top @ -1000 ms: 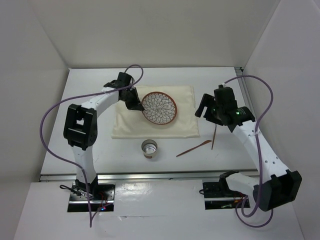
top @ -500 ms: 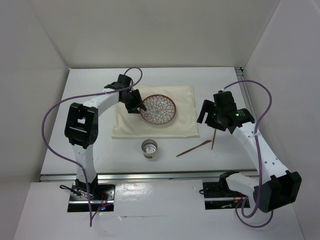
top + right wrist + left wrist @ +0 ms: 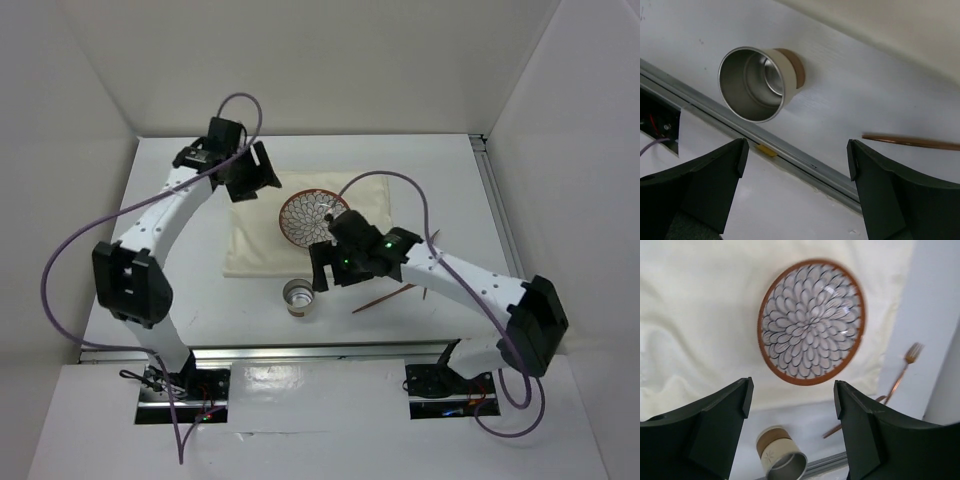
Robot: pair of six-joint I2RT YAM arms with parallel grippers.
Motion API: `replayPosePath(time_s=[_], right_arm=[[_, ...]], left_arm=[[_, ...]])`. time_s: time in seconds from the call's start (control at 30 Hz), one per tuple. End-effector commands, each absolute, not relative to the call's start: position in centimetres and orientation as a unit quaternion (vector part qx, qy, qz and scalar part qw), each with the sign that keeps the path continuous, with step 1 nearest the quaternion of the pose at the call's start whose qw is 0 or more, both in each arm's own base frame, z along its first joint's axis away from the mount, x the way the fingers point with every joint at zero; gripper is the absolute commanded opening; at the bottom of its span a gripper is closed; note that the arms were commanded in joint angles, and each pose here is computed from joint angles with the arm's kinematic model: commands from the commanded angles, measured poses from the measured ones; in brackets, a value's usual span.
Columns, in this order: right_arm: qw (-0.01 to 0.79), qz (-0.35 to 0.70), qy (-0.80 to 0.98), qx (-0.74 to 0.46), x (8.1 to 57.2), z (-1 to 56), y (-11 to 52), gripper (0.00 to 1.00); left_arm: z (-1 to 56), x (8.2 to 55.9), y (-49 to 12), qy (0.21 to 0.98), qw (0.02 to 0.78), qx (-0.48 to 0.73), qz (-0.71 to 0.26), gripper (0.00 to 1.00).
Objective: Set the dinner table for one person
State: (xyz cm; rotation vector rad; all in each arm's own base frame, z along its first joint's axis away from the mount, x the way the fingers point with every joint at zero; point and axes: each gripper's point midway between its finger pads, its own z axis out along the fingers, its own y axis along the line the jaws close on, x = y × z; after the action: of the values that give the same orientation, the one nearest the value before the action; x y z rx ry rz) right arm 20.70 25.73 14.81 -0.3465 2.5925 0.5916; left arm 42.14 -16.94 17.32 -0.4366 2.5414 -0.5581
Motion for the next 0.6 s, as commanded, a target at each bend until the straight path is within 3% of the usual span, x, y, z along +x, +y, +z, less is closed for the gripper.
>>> replayPosePath(time_s=[0.0, 0.07, 0.2, 0.47, 0.57], right_arm=[[0.275, 0.229, 0.926, -0.125, 22.2, 16.2, 29.7, 0.93], [0.268, 0.223, 0.929, -0.125, 22.7, 14.7, 31.0, 0.93], [0.243, 0.213, 0.938, -0.122, 23.1, 11.9, 32.4, 0.83], [0.227, 0.220, 0.940, -0.129, 23.1, 9.1, 33.9, 0.49], [0.234, 0.210, 0.941, -0.129, 23.2, 9.8, 33.9, 0.24]], left_arm=[[25.9, 41.3, -13.7, 0.906, 0.341, -0.164, -0.193, 0.83], [28.1, 40.5, -12.7, 0.897, 0.362, -0.165, -0.190, 0.83], [29.3, 39.1, -11.5, 0.888, 0.377, -0.166, -0.205, 0.83], [28.0, 38.0, -11.1, 0.894, 0.358, -0.162, -0.214, 0.82], [29.0, 37.6, -11.7, 0.890, 0.360, -0.152, -0.233, 0.82]])
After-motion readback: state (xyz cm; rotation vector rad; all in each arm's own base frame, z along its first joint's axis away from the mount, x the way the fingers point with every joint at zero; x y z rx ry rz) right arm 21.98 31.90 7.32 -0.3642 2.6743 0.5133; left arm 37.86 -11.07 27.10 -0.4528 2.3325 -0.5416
